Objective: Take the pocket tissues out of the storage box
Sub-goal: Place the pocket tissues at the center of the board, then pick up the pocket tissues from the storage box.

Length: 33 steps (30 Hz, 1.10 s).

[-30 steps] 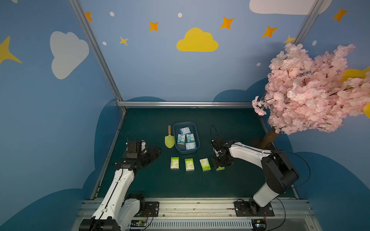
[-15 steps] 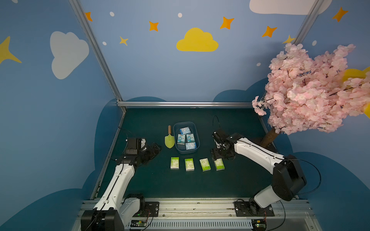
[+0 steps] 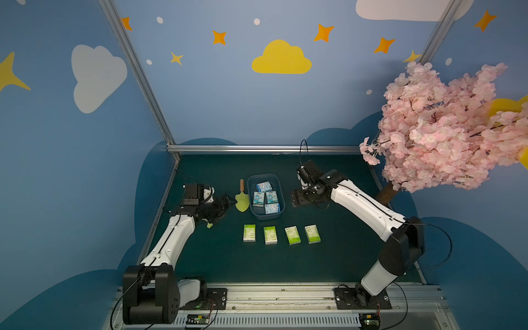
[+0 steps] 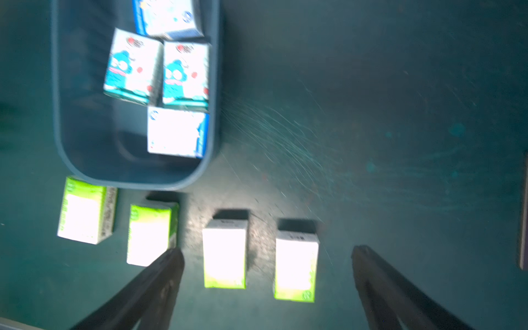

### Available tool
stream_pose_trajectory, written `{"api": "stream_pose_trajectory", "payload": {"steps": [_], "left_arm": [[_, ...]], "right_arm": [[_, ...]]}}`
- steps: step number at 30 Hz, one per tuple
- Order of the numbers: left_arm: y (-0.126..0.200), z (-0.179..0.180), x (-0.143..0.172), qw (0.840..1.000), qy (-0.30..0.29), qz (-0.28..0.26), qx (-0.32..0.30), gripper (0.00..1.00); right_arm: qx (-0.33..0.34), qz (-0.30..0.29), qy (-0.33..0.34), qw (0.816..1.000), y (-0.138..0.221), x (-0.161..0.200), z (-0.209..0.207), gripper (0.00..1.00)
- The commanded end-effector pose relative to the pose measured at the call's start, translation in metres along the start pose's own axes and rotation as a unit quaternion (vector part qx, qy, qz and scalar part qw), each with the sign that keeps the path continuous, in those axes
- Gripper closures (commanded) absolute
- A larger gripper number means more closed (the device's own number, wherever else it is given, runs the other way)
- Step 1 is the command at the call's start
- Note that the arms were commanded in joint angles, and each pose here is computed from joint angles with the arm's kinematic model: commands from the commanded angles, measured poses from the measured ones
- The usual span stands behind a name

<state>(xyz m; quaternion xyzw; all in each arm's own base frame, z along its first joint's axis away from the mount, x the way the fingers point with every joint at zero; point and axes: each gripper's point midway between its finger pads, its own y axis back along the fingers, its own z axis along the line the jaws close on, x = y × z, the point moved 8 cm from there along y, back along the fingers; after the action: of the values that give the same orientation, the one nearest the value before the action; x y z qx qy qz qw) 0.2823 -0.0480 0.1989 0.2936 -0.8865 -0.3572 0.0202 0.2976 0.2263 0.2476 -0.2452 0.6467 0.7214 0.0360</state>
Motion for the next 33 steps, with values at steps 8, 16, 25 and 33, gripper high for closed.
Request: {"api": "stream_pose_trajectory", "payload": {"steps": [8,16,25,33], "left_arm": [[-0.032,-0.016,-0.027,0.995,-0.007,0.072,0.063,0.27],[-0.076,-0.021,-0.033,0.990,-0.001,0.137,0.043,0.39],[-0.116,-0.025,-0.039,0.982,0.004,0.185,0.028,0.48],[-0.135,-0.024,-0.040,0.978,0.003,0.206,0.027,0.53]], "right_arm": [[-0.048,0.011,0.033,0.998,-0.031,-0.041,0.054,0.02],[-0.061,0.026,0.028,0.997,-0.067,-0.059,0.075,0.07],[-0.067,0.053,0.028,0.996,-0.103,-0.064,0.086,0.20],[-0.043,0.070,0.012,0.997,-0.129,-0.063,0.088,0.21]]}}
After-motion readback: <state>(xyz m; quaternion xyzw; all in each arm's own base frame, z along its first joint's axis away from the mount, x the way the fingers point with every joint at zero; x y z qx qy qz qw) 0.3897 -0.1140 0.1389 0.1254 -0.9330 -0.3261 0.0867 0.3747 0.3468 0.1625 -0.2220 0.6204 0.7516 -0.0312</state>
